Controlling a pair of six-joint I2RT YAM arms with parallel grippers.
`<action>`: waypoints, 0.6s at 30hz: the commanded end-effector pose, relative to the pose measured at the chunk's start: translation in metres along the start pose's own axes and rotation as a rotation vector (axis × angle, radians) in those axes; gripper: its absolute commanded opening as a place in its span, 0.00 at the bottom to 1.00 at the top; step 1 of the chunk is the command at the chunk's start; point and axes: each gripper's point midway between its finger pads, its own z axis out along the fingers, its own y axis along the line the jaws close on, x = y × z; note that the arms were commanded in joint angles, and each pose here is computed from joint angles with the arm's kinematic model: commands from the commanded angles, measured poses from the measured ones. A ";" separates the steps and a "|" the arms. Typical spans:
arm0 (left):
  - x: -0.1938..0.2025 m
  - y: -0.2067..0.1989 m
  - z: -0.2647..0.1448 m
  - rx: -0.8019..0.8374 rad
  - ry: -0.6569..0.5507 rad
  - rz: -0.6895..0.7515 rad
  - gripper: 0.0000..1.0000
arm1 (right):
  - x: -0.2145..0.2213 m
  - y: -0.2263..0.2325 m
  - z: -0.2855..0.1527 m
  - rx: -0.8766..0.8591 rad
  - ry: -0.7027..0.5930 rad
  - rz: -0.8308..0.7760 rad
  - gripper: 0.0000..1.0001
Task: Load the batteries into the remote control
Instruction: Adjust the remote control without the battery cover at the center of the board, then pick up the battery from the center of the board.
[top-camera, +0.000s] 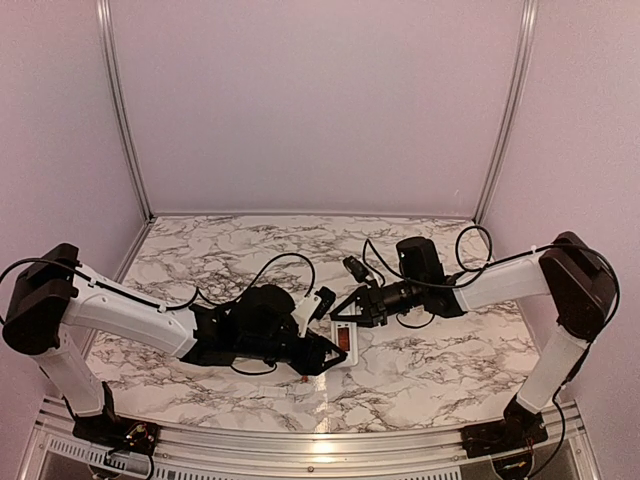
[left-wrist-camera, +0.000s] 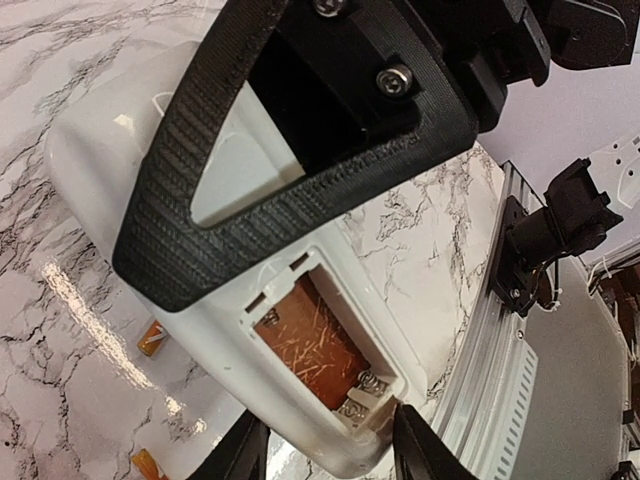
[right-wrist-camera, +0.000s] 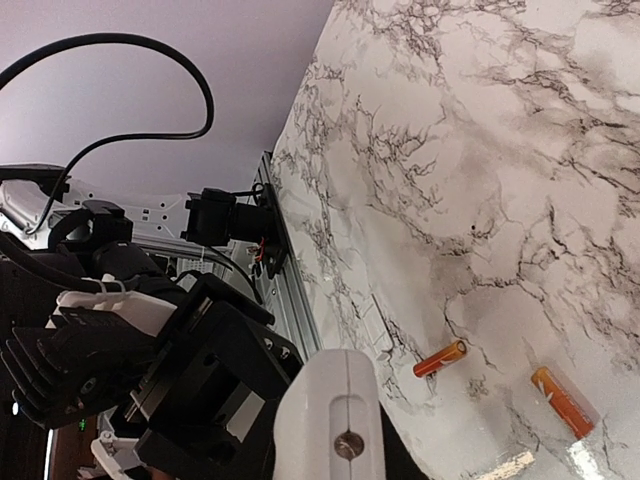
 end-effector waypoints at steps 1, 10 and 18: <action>-0.019 -0.028 0.001 0.101 -0.060 0.047 0.44 | -0.012 0.010 0.002 -0.031 -0.030 -0.038 0.17; -0.035 0.020 -0.057 -0.203 -0.151 -0.021 0.82 | -0.019 -0.020 -0.022 0.120 -0.076 -0.040 0.00; -0.028 0.071 -0.115 -0.490 -0.188 -0.140 0.99 | -0.021 -0.026 -0.037 0.197 -0.094 -0.048 0.00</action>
